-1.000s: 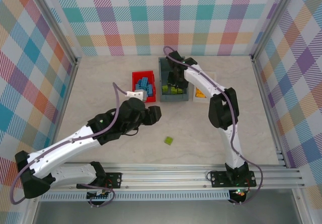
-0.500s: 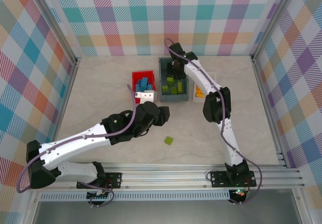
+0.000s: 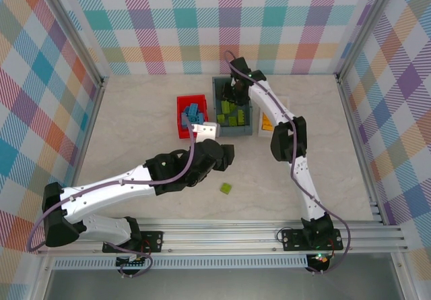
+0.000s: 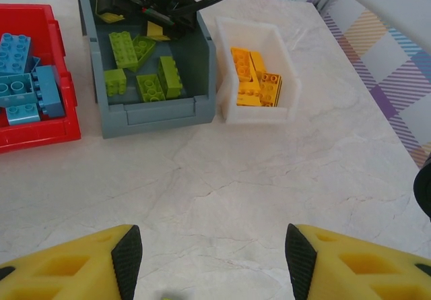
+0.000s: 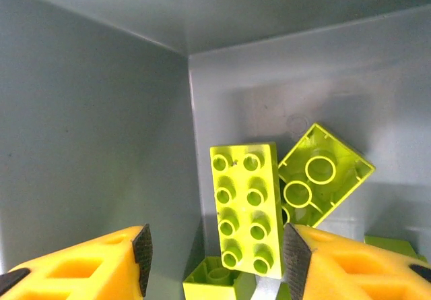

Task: Sort the legos into containers by color

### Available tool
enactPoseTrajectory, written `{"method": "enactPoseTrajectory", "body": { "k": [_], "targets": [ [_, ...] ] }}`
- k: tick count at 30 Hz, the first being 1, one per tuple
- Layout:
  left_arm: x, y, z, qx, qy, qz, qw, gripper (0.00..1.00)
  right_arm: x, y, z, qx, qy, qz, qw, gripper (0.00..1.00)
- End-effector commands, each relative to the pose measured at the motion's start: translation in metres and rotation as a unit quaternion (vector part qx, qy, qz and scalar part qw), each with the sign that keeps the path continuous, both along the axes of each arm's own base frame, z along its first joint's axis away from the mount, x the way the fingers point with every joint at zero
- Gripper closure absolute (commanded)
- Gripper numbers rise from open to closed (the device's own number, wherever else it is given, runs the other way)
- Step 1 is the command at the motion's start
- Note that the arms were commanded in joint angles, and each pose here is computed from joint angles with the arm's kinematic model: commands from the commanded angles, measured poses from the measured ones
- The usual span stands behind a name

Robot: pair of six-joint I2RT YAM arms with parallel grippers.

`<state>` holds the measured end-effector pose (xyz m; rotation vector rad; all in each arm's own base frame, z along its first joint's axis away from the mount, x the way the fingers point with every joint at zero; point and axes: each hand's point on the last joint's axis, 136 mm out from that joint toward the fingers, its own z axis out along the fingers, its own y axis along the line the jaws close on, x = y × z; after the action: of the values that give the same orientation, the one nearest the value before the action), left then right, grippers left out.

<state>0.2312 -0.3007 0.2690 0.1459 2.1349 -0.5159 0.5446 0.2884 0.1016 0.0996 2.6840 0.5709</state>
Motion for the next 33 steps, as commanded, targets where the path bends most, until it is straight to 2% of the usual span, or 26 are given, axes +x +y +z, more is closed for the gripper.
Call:
{"method": "enactPoseTrajectory", "body": {
  "k": [1,6,10,13,16,20,23,28,33],
  "targets": [
    [0.0,0.003,0.013,-0.006,-0.016,0.009,1.0,0.4,-0.007,-0.006,0.084,0.014,-0.073,0.005,0.997,0.45],
    [-0.003,0.012,0.007,-0.004,-0.003,0.024,1.0,0.43,-0.03,-0.027,0.115,-0.011,-0.087,-0.022,0.996,0.51],
    [-0.006,0.017,-0.012,0.02,0.027,0.035,0.999,0.44,-0.072,-0.043,0.141,-0.015,-0.108,-0.029,0.994,0.5],
    [-0.011,0.03,-0.025,0.022,0.047,0.058,0.997,0.46,-0.13,-0.05,0.136,-0.038,-0.085,-0.024,0.995,0.48],
    [-0.017,0.05,-0.031,0.015,0.049,0.077,0.996,0.46,-0.209,-0.054,0.102,-0.077,-0.015,-0.024,0.997,0.44],
    [-0.034,0.064,-0.035,-0.006,0.055,0.041,0.998,0.46,-0.311,-0.042,0.046,-0.09,0.07,-0.025,0.993,0.4],
    [-0.048,0.087,-0.042,0.0,0.07,0.036,0.997,0.46,-0.36,-0.031,0.013,-0.099,0.121,-0.033,0.987,0.35],
    [-0.065,0.13,-0.047,-0.012,0.077,0.05,0.996,0.46,-0.387,0.0,-0.026,-0.091,0.178,-0.028,0.979,0.3],
    [-0.07,0.147,-0.047,-0.03,0.075,0.057,0.995,0.47,-0.382,0.017,-0.051,-0.082,0.194,-0.033,0.977,0.3]
  ]
}}
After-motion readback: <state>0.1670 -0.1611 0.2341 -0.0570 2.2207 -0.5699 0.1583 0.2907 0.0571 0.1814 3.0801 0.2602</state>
